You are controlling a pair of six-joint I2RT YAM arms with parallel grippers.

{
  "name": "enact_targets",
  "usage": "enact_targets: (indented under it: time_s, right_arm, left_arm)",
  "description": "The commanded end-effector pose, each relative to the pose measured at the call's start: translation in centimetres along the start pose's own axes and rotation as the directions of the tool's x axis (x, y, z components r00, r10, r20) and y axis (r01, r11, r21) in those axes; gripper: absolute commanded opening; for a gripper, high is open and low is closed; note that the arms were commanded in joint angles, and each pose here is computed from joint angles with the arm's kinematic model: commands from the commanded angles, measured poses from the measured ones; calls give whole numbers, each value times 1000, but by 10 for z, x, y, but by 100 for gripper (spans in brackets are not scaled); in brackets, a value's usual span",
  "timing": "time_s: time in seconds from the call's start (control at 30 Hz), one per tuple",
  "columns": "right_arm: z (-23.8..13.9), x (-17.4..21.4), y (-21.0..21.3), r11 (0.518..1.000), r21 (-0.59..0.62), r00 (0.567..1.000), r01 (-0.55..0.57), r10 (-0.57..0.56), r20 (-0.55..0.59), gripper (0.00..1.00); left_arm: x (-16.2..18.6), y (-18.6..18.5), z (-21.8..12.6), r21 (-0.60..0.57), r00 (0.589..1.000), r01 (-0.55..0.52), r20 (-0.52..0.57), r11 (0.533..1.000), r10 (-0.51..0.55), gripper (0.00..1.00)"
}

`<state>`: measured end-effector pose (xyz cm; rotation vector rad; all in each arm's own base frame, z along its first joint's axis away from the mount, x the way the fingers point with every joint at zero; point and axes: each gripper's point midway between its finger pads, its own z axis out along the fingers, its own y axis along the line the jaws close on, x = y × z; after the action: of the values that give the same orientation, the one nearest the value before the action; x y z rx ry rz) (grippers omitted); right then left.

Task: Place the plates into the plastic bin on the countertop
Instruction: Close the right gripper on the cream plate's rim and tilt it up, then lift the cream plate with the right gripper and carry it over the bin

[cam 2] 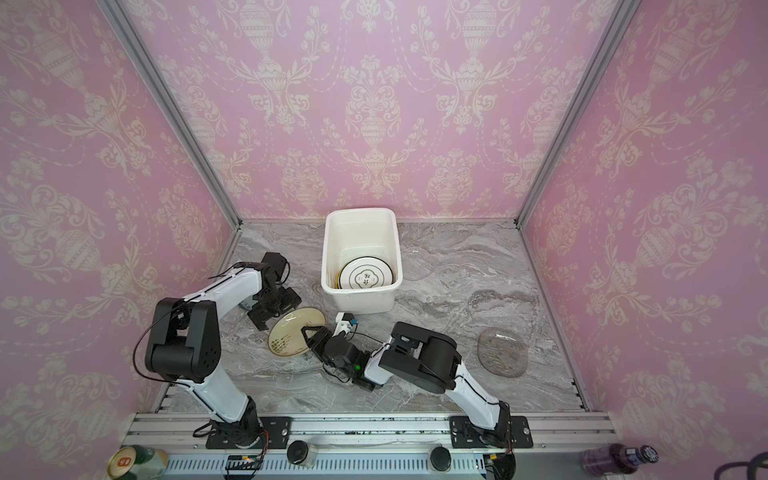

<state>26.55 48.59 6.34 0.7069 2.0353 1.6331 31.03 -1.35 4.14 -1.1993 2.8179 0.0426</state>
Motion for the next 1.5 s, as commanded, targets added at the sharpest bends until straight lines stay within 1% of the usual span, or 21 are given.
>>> enact_targets:
  time_s: [0.0, 0.23, 0.4, 0.63, 0.83, 0.9, 1.07, 1.27, 1.37, 1.47]
  right_arm:
    - [0, -7, -7, 999, 17, 999, -28, 28, 26, 51]
    - [-1, -6, -22, 994, 89, 998, -59, 58, 14, 44]
    - [0, -4, -22, 994, 94, 998, -58, 59, -7, 39]
    - [-3, -4, -11, 995, 101, 1000, -4, 6, -15, 30]
    - [-10, -6, 3, 994, 102, 999, 51, -49, -22, 17]
    - [-15, -7, 5, 992, 111, 998, 63, -60, -27, 16]
    - [-32, -5, 14, 984, 139, 992, 111, -101, -76, 13]
    - [-61, -3, 28, 963, 182, 972, 200, -172, -162, 13]
    - [-75, -1, 35, 941, 209, 951, 267, -222, -217, 13]
    - [-86, 2, 45, 912, 224, 919, 343, -277, -279, 13]
  left_arm:
    - [16, 11, -2, -44, 998, -39, -52, 998, 37, 99]
    - [14, 9, -4, -41, 998, -39, -46, 998, 37, 99]
    - [14, 9, -5, -40, 998, -36, -46, 999, 34, 99]
    - [15, 9, -6, -30, 998, -36, -45, 999, 35, 99]
    - [14, 7, -14, -3, 999, -38, -34, 999, 37, 99]
    - [14, 6, -18, 5, 999, -44, -29, 999, 44, 99]
    - [11, 10, -37, 24, 999, -50, 16, 998, 49, 99]
    - [5, 13, -69, 88, 993, -47, 110, 995, 37, 99]
    - [1, 12, -89, 139, 985, -60, 168, 988, 37, 99]
    - [-3, 13, -110, 193, 972, -71, 234, 979, 24, 99]
